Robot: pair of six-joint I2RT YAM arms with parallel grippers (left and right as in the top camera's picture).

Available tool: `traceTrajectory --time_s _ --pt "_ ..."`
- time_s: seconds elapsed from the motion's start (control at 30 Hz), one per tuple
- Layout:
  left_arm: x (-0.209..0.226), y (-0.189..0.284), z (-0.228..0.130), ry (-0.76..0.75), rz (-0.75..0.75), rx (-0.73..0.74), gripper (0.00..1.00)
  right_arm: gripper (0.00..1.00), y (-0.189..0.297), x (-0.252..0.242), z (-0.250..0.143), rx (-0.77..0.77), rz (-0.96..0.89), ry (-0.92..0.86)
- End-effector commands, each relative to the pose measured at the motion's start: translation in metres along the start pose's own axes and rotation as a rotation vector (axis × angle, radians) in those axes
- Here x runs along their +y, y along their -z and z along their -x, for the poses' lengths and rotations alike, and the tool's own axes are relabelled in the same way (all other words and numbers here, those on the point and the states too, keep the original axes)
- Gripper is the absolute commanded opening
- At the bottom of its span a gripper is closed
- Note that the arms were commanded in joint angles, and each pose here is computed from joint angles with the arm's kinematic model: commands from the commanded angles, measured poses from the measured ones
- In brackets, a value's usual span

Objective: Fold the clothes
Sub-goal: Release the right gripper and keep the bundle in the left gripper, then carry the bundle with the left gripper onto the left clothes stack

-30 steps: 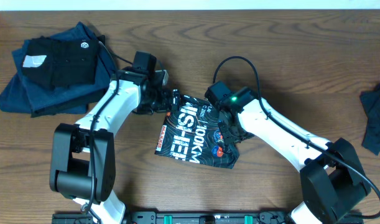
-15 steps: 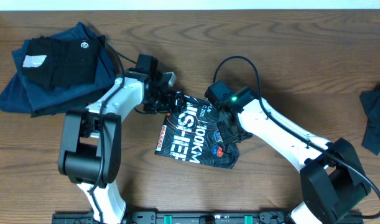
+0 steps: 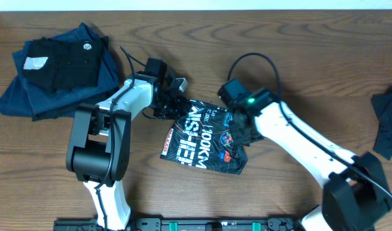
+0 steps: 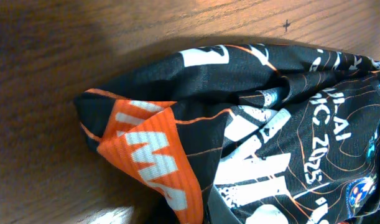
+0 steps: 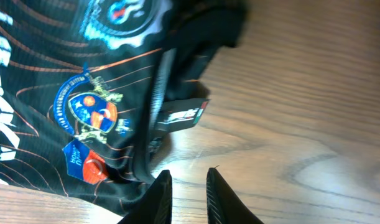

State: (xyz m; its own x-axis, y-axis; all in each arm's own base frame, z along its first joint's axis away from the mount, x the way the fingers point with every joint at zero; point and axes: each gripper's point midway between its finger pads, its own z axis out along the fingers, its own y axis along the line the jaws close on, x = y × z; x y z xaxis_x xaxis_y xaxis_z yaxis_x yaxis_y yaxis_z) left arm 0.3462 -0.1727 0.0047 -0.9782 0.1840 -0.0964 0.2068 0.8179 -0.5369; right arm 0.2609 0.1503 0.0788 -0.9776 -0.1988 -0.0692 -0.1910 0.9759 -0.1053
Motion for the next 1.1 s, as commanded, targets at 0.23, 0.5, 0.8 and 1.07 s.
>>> traceTrajectory --time_s 0.23,0.5,0.8,1.07 --pt "0.07 0.089 0.022 0.065 0.416 -0.124 0.06 0.19 0.044 -0.047 0.011 -0.134 0.033 -0.155" --pt "0.103 0.199 0.076 0.0 0.723 -0.372 0.06 0.19 0.059 -0.064 0.013 -0.186 0.043 -0.206" --pt "0.122 0.271 0.115 -0.027 0.887 -0.572 0.06 0.19 0.058 -0.069 0.008 -0.169 0.021 -0.21" --pt "0.141 0.323 0.139 -0.038 0.97 -0.756 0.06 0.19 0.057 -0.071 0.003 -0.151 0.007 -0.208"
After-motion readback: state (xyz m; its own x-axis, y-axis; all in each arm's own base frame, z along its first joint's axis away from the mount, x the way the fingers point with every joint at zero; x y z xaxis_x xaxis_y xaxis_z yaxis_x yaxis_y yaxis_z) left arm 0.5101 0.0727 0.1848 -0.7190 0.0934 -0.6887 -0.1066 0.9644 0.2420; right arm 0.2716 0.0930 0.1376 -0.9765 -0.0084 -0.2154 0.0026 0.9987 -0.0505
